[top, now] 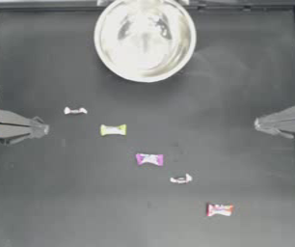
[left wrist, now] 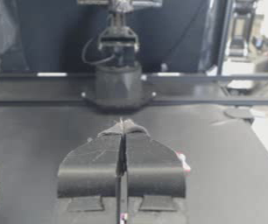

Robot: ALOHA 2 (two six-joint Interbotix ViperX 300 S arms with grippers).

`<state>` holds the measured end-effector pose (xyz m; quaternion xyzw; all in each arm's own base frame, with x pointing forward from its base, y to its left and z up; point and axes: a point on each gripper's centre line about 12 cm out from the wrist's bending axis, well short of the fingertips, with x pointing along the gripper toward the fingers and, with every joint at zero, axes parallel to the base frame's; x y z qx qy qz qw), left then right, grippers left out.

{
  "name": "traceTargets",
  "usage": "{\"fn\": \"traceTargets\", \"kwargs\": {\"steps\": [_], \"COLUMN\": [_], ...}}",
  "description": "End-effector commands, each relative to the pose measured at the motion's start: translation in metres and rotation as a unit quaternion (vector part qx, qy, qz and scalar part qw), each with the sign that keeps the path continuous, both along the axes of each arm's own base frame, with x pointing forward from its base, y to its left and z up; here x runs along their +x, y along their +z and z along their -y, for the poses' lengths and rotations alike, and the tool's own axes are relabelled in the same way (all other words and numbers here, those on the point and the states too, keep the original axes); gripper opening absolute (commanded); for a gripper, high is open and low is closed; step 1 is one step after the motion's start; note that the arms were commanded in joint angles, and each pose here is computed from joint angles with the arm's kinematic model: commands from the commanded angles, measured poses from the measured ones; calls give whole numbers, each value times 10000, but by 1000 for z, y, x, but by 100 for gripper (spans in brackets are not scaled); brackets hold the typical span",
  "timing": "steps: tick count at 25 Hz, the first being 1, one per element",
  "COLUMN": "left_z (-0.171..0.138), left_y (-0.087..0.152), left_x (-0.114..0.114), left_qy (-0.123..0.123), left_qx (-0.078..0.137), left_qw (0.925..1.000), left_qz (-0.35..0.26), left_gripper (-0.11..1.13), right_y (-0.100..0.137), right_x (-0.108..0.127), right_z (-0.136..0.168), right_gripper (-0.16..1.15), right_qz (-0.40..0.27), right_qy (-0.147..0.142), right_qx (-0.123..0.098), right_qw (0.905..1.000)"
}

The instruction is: Put candies in bowl

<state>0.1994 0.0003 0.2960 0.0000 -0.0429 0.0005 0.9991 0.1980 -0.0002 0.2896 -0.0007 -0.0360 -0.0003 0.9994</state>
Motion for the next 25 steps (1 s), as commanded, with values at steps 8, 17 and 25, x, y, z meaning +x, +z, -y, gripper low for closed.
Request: {"fn": "traceTargets", "kwargs": {"steps": [8, 17, 25], "left_z": [-1, -1, -16], "left_y": [1, -3, -9], "left_x": [-9, -4, 0], "left_qy": [32, 36, 387], "left_qx": [214, 190, 52], "left_qw": [9998, 9988, 9873], "left_qz": [-54, -461, -1539], "left_gripper": [9, 110, 100], "right_y": [8, 2, 1], "right_x": [4, 9, 10], "right_z": [0, -2, -2], "right_gripper": [15, 106, 97], "right_qz": [100, -31, -54], "right_qy": [-10, 62, 67], "right_qx": [-54, -313, -328], "right_qw": [9999, 9995, 9994]}}
